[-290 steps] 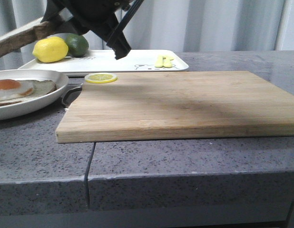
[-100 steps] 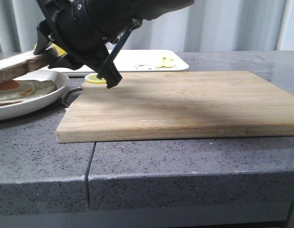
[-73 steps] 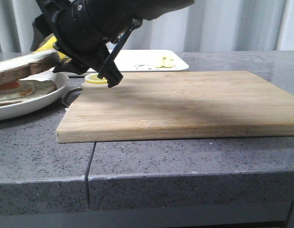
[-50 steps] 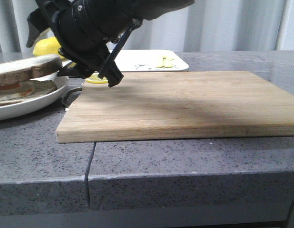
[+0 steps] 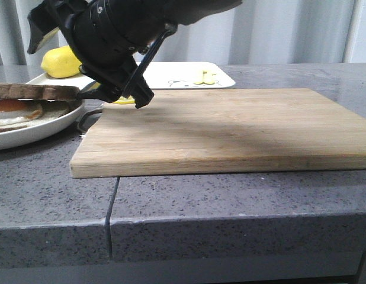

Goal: Place bread and move sandwich to tray
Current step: 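Lower the bread onto the fried egg toast and open the right gripper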

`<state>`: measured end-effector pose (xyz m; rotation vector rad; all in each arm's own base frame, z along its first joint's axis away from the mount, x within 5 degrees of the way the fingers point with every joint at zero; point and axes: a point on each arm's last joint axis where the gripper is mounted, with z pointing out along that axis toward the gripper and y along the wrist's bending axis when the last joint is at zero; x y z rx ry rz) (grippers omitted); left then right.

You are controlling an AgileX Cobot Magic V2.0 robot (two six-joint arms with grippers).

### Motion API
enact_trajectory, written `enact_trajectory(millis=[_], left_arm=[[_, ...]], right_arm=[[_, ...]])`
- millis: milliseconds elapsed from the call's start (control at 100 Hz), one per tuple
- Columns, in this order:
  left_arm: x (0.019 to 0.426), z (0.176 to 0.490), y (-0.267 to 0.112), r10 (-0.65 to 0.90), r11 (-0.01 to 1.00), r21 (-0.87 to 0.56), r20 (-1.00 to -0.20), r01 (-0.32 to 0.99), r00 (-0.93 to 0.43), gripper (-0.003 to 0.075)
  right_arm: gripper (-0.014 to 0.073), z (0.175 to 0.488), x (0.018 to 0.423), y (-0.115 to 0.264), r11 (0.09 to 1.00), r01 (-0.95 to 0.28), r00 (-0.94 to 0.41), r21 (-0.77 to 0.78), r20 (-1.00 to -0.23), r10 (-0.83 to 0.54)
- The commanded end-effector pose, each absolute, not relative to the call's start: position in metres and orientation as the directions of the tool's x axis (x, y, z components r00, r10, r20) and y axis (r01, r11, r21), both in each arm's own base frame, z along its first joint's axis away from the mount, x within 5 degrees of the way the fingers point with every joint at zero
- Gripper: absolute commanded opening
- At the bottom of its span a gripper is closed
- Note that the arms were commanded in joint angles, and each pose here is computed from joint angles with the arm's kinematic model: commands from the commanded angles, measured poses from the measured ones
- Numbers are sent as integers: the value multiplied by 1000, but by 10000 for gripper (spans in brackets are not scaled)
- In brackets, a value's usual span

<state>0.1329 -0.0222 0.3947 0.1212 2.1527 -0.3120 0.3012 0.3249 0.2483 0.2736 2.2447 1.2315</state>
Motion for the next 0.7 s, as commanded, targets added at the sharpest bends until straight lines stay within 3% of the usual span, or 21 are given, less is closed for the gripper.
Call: enact_trajectory(millis=[0,290,690], left_arm=[[135,409,-22,-59,962,-182,-866,204,-496,368],[135,409,-22,-59,962,-182,-866,204,-496,368],[135,409,-22,-59,962,-182,-866,204,-496,367]], right_arm=[[549,286,295,322,499,-150,-803,853,-400,442],[549,303,297,310,508,-205,-771,836,-458,442],[549,377,299,248,564,-474,-576,676,-723,381]])
